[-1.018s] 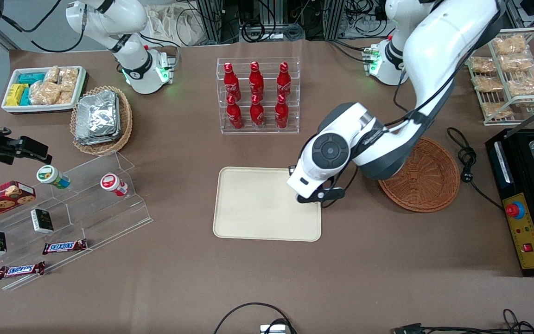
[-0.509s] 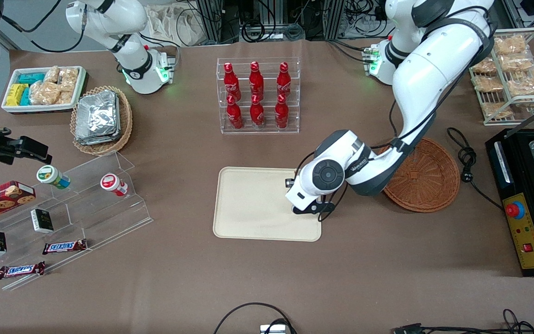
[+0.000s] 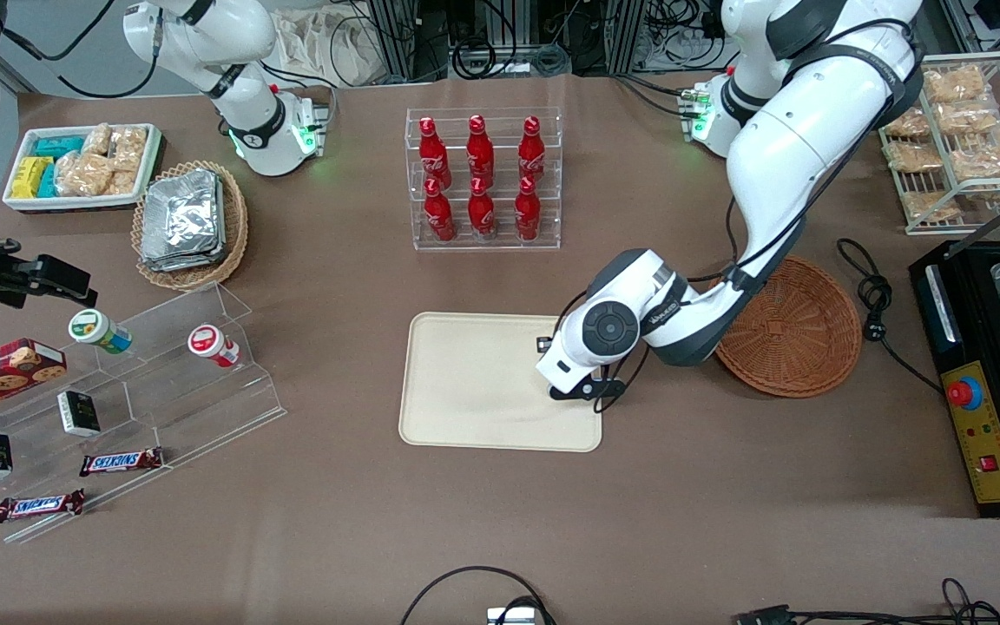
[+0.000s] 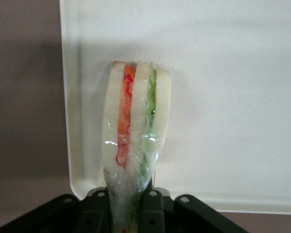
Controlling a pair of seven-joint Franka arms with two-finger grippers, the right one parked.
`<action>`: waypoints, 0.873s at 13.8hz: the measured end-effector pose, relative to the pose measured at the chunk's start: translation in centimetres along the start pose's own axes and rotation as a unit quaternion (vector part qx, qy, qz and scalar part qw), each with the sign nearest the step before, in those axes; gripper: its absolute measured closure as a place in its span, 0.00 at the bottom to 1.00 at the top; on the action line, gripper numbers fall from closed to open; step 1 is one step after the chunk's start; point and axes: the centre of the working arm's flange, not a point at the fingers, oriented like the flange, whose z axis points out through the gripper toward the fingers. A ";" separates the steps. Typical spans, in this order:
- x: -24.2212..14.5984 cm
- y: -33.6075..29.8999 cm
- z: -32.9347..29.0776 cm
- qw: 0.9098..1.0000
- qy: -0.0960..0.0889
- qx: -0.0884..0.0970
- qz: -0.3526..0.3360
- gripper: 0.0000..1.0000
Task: Place sandwich from basket to tray
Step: 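Carry the sandwich with the left gripper over to the beige tray, then lower the sandwich onto the tray and open the left gripper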
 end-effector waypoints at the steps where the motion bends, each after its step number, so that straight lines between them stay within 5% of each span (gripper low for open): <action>1: 0.2 -0.1 -0.1 1.000 0.007 0.003 0.002 0.66; 3: 0.5 -0.1 -0.6 1.000 0.020 0.000 0.006 0.59; 8: 1.0 -0.5 -2.9 0.999 0.040 0.001 0.004 0.11; 9: 0.8 -1.0 -4.1 0.999 0.039 0.015 0.001 0.01; 12: -1.3 -2.0 -10.2 0.996 0.052 0.064 -0.020 0.00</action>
